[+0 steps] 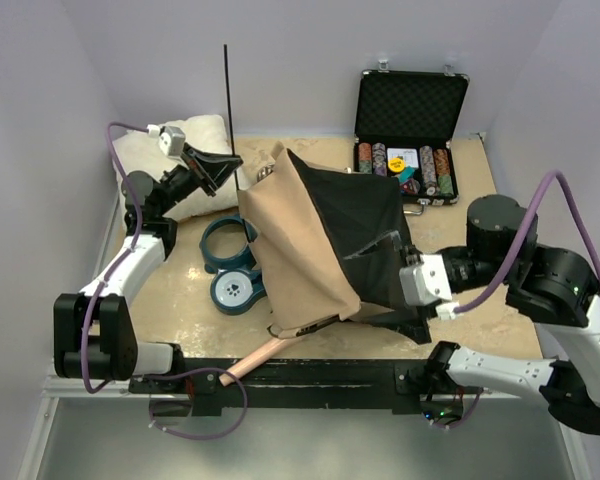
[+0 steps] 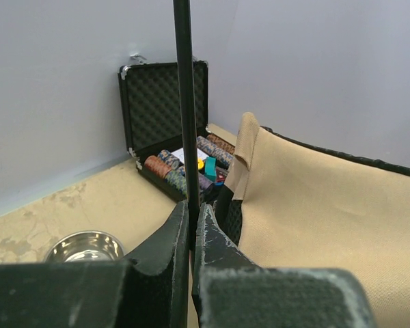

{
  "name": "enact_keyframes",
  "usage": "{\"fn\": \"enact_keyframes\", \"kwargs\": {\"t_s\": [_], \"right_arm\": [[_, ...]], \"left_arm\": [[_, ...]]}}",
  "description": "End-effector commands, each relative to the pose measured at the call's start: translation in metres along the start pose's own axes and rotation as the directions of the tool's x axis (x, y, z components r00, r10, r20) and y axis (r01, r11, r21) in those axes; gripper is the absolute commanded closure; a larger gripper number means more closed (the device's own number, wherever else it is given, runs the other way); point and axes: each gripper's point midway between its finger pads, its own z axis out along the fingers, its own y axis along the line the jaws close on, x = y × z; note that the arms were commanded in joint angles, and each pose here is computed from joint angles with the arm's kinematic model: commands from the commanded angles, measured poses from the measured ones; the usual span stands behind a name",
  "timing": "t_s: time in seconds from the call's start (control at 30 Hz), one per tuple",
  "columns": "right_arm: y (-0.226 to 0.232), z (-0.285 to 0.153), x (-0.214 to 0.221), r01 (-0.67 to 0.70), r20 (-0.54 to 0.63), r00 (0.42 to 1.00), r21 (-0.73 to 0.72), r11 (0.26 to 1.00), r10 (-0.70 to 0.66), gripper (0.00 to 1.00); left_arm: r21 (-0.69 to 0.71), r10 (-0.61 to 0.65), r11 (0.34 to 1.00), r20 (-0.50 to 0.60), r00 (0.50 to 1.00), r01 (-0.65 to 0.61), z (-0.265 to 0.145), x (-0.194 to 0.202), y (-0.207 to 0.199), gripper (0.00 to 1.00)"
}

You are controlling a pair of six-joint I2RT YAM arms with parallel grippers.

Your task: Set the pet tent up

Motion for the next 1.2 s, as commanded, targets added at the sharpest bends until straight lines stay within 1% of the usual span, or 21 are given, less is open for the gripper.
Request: {"fn": "enact_keyframes", "kwargs": {"t_s": [0.0,0.07,0.13,0.17,0.2,0.23,0.27,0.33,0.37,0.4,0.5,0.53,0.63,0.77,0.83,0.93,1.0,1.03,1.07,1.17], "right_arm": [[-0.021,-0.010,-0.088,-0.103,0.289,0.952,-0.008,0.995,0.101,0.01],[-0.047,-0.012,-0.108,-0.103,0.336,0.939,0.058,0.993,0.077,0.01],[-0.095,-0.011,-0.123,-0.220,0.381,0.915,0.194,0.956,0.134,0.02],[-0.120,-0.014,-0.129,-0.303,0.410,0.894,0.263,0.916,0.178,0.01],[-0.149,-0.019,-0.128,-0.367,0.426,0.883,0.368,0.854,0.196,0.01],[-0.175,-0.022,-0.121,-0.414,0.434,0.876,0.453,0.790,0.210,0.01],[-0.196,-0.023,-0.114,-0.430,0.436,0.876,0.509,0.746,0.207,0.01],[-0.229,-0.015,-0.088,-0.463,0.419,0.873,0.546,0.699,0.250,0.02],[-0.246,-0.012,-0.064,-0.500,0.414,0.859,0.550,0.669,0.301,0.02],[-0.255,-0.003,-0.041,-0.516,0.390,0.853,0.529,0.673,0.347,0.01],[-0.269,0.014,0.017,-0.487,0.278,0.873,0.506,0.712,0.400,0.02],[-0.270,0.019,0.030,-0.470,0.245,0.882,0.490,0.734,0.402,0.01],[-0.271,0.040,0.068,-0.476,0.188,0.878,0.437,0.763,0.440,0.02],[-0.262,0.066,0.105,-0.530,0.156,0.845,0.360,0.768,0.511,0.02],[-0.259,0.070,0.119,-0.529,0.133,0.844,0.371,0.763,0.520,0.01],[-0.247,0.079,0.140,-0.534,0.096,0.838,0.344,0.772,0.537,0.02],[-0.238,0.084,0.150,-0.542,0.074,0.832,0.324,0.776,0.550,0.05],[-0.232,0.086,0.156,-0.543,0.063,0.830,0.312,0.779,0.554,0.08],[-0.228,0.089,0.160,-0.549,0.061,0.827,0.299,0.781,0.558,0.14],[-0.229,0.091,0.161,-0.553,0.067,0.826,0.296,0.779,0.560,0.56]], "left_arm": [[0.018,0.105,0.994,0.020,0.994,-0.106,0.003,-0.013,0.001,1.00],[0.028,0.126,0.992,0.025,0.992,-0.126,0.005,-0.017,-0.001,1.00],[0.039,0.136,0.990,0.029,0.990,-0.137,0.006,-0.022,-0.004,1.00],[0.048,0.145,0.988,0.030,0.989,-0.147,0.006,-0.024,-0.006,1.00],[0.059,0.157,0.986,0.030,0.987,-0.159,0.006,-0.026,-0.008,1.00],[0.066,0.167,0.983,0.029,0.986,-0.169,0.006,-0.026,-0.011,1.00],[0.080,0.178,0.980,0.026,0.984,-0.179,0.006,-0.025,-0.015,1.00],[0.111,0.204,0.972,0.024,0.979,-0.205,0.007,-0.024,-0.024,1.00],[0.121,0.218,0.968,0.026,0.976,-0.219,0.006,-0.025,-0.028,1.00],[0.128,0.236,0.963,0.031,0.971,-0.238,0.006,-0.027,-0.032,1.00],[0.155,0.260,0.952,0.035,0.965,-0.262,0.003,-0.028,-0.040,1.00],[0.162,0.268,0.949,0.037,0.963,-0.270,0.002,-0.027,-0.043,1.00],[0.176,0.297,0.937,0.046,0.954,-0.301,-0.001,-0.028,-0.050,1.00],[0.187,0.312,0.930,0.052,0.949,-0.316,-0.004,-0.030,-0.056,1.00],[0.192,0.312,0.929,0.051,0.949,-0.316,-0.005,-0.030,-0.058,1.00],[0.198,0.314,0.927,0.052,0.948,-0.318,-0.006,-0.030,-0.061,1.00],[0.200,0.321,0.924,0.053,0.946,-0.325,-0.007,-0.032,-0.063,1.00],[0.200,0.324,0.923,0.052,0.945,-0.328,-0.008,-0.031,-0.064,1.00],[0.199,0.328,0.922,0.053,0.943,-0.332,-0.008,-0.032,-0.065,1.00],[0.210,0.334,0.918,0.054,0.941,-0.337,-0.010,-0.034,-0.070,1.00]]}}
